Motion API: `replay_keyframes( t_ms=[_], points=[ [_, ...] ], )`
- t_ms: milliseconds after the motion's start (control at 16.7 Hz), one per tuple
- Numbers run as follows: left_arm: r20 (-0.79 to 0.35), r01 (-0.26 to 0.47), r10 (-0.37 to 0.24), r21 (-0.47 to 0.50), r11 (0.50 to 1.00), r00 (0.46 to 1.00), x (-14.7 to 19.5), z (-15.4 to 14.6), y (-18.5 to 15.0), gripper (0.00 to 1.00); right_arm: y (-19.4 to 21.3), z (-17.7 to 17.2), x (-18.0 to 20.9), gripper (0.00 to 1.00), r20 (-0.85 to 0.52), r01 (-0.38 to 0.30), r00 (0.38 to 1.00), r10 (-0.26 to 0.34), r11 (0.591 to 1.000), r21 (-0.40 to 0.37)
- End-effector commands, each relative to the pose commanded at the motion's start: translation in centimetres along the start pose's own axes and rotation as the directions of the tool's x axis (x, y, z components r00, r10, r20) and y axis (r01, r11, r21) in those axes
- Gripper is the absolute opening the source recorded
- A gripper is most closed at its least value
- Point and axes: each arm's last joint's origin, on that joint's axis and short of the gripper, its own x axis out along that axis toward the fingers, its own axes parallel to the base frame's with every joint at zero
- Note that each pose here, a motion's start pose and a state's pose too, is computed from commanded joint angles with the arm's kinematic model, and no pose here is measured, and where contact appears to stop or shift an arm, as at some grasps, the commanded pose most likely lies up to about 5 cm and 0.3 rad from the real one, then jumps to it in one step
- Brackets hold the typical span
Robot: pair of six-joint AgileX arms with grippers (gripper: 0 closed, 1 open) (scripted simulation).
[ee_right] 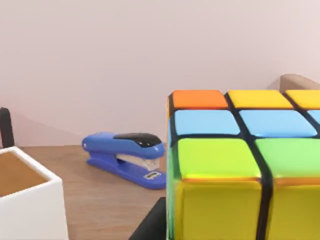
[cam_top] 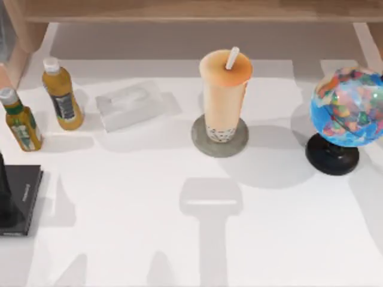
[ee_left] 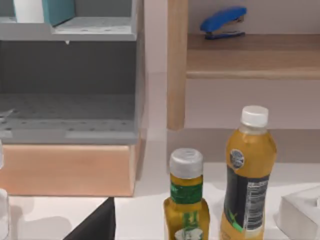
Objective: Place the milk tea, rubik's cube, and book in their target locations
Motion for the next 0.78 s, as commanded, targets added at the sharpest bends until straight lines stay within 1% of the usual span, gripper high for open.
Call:
replay_keyframes(
  t_ms=[180, 420, 540, 780],
  points=[
    [0.000, 0.000, 0.000, 0.000, 1.000, 1.000, 0.0, 0.0, 0.0, 1.00, 0.2, -0.6, 2.8, 0.00, -0.027, 0.003, 1.000, -0.003, 1.000, -0.017],
    [0.000, 0.000, 0.000, 0.000, 1.000, 1.000, 0.0, 0.0, 0.0, 1.00, 0.5, -1.9, 5.4, 0.00, -0.089, -0.030, 0.996, 0.028, 0.999, -0.025],
    [0.000, 0.000, 0.000, 0.000, 1.000, 1.000, 0.0, 0.0, 0.0, 1.00, 0.6, -2.3, 6.2, 0.00, -0.100, -0.037, 0.994, 0.036, 0.999, -0.016],
    [0.000, 0.000, 0.000, 0.000, 1.000, 1.000, 0.0, 0.0, 0.0, 1.00, 0.6, -2.4, 6.4, 0.00, -0.103, -0.039, 0.994, 0.037, 0.999, -0.014]
  ],
)
